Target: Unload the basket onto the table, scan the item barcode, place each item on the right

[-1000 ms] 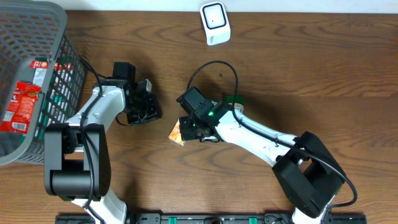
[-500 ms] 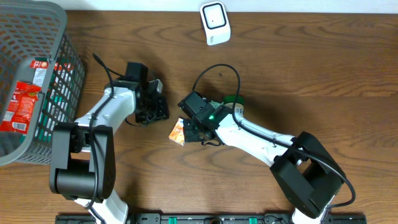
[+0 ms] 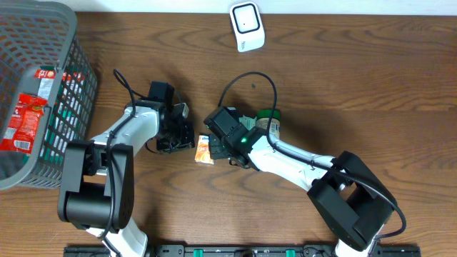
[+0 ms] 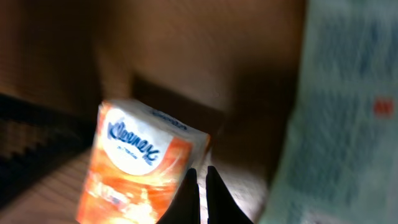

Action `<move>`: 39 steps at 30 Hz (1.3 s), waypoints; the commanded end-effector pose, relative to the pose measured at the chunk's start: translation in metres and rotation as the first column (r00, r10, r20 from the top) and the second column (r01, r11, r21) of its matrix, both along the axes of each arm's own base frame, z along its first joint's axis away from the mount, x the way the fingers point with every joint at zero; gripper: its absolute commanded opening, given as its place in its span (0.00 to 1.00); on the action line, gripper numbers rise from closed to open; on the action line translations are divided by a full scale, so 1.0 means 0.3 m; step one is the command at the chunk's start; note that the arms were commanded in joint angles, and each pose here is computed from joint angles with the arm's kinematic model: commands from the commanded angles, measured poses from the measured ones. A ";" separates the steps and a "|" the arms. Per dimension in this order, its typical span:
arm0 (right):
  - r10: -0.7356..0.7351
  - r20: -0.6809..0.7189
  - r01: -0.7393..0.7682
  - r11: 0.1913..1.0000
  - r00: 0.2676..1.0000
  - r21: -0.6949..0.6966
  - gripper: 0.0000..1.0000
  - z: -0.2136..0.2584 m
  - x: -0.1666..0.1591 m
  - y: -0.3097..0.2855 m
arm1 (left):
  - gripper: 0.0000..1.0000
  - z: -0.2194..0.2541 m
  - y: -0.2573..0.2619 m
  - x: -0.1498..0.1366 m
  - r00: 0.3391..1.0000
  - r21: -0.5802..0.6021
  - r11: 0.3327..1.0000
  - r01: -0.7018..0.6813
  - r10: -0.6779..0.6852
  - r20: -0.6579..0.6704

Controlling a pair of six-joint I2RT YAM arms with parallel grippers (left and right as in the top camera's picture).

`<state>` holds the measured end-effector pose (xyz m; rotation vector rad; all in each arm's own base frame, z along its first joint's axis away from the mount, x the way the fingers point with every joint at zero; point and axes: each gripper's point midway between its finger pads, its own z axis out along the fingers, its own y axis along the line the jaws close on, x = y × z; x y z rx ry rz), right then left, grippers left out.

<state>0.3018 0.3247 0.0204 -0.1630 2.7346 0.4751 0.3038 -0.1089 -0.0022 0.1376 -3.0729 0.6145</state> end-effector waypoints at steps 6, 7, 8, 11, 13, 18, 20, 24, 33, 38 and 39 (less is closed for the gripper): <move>0.039 0.065 -0.039 0.999 0.997 -0.012 0.01 0.007 0.027 0.017 | 0.14 -0.053 0.014 -0.075 0.998 0.019 1.000 0.021 -0.020 -0.056; 0.056 0.081 -0.056 0.998 0.995 -0.008 0.01 0.014 0.034 0.024 | 0.14 -0.053 0.014 -0.075 0.998 0.019 1.000 0.021 -0.020 -0.057; 0.081 0.104 -0.081 0.997 0.991 -0.006 0.01 0.022 0.044 0.033 | 0.15 -0.053 0.014 -0.075 0.998 0.019 1.000 0.021 -0.020 -0.056; 0.139 0.144 -0.140 0.990 0.980 -0.001 0.01 0.038 0.057 0.054 | 0.15 -0.053 0.014 -0.073 0.998 0.019 1.000 0.021 -0.020 -0.054; 0.168 0.146 -0.172 0.985 0.975 0.015 0.01 0.043 0.053 0.068 | 0.14 -0.053 0.014 -0.076 0.998 0.019 1.000 0.021 -0.020 -0.058; 0.216 0.128 -0.218 0.976 0.968 -0.002 0.04 0.059 0.070 0.047 | 0.15 -0.055 0.023 -0.081 0.998 0.028 0.999 0.018 -0.016 -0.066; 0.193 0.107 -0.193 0.981 0.975 -0.015 0.04 0.080 0.099 0.018 | 0.15 -0.060 0.044 -0.067 0.999 0.055 0.998 -0.001 0.004 -0.054; 0.126 0.026 -0.126 0.992 0.992 -0.016 0.07 0.093 0.120 -0.045 | 0.14 -0.068 0.085 -0.044 0.997 0.094 0.993 -0.064 0.069 -0.044; 0.142 -0.157 -0.141 0.990 0.977 0.017 0.01 -0.039 -0.012 -0.013 | 0.14 -0.084 0.172 -0.049 0.986 0.213 0.966 -0.145 0.160 -0.054; 0.182 -0.163 -0.183 0.983 0.970 0.012 0.01 -0.105 -0.048 0.039 | 0.15 -0.075 0.137 -0.075 0.983 0.155 0.978 -0.138 0.154 -0.098; 0.188 -0.152 -0.188 0.982 0.970 0.020 0.01 -0.108 -0.044 0.052 | 0.14 -0.075 0.138 -0.087 0.982 0.160 0.978 -0.136 0.154 -0.112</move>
